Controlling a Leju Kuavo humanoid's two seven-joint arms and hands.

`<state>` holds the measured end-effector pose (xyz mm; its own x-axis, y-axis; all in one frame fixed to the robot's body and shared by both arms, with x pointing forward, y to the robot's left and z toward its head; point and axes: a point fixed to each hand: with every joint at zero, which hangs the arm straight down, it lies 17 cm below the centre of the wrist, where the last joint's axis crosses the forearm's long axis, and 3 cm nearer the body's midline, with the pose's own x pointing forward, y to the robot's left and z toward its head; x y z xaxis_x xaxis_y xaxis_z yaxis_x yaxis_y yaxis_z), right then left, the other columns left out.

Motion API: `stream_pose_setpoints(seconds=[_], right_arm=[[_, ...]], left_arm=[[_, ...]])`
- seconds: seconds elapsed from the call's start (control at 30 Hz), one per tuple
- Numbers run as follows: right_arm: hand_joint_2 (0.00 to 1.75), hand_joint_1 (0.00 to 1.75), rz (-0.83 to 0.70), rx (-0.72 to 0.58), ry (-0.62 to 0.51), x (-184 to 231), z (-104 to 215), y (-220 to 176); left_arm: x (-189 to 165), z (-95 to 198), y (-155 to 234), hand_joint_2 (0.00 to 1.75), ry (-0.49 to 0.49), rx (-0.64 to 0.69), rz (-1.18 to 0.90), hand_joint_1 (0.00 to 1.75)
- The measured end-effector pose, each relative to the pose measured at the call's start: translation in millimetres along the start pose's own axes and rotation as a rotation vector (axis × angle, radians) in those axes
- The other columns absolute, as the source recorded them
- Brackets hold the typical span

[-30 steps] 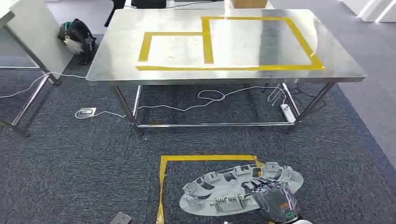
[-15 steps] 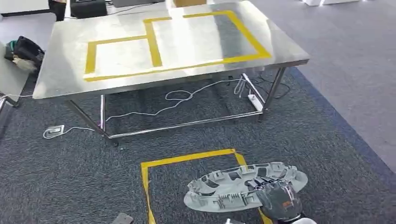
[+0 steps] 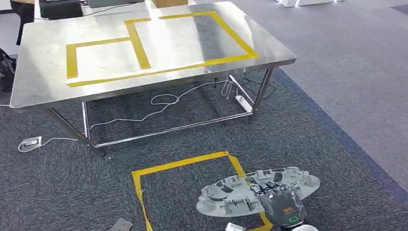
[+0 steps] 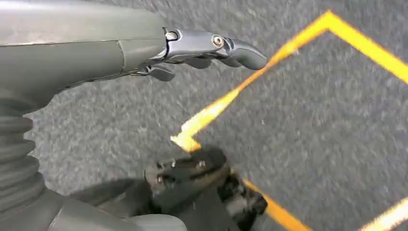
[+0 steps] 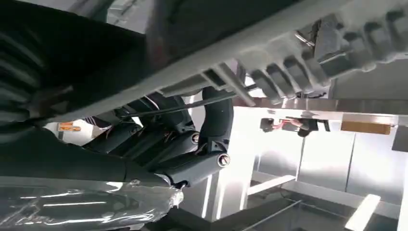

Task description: Take the parts from the cabinet and place them on the table.

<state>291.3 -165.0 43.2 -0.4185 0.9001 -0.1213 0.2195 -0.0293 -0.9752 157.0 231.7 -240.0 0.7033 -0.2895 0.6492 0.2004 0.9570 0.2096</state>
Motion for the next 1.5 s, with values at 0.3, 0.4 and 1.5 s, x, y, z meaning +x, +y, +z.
stream_pose_setpoints(seconds=[0.3,0.4,1.5], right_arm=[[1.75,1.75,0.005,0.015,-0.017,4.6,1.9,6.6],[1.75,1.75,0.006,0.014,-0.021,5.4,1.3,6.6],[1.75,1.75,0.021,0.046,0.003,3.9,0.5,12.9]], left_arm=[[-5.6,2.6,0.5,1.75,0.009,0.000,-0.002,0.00],[-6.1,2.4,2.0,1.75,0.009,0.002,-0.004,0.00],[-8.7,2.6,5.1,1.75,0.016,0.006,-0.006,0.00]])
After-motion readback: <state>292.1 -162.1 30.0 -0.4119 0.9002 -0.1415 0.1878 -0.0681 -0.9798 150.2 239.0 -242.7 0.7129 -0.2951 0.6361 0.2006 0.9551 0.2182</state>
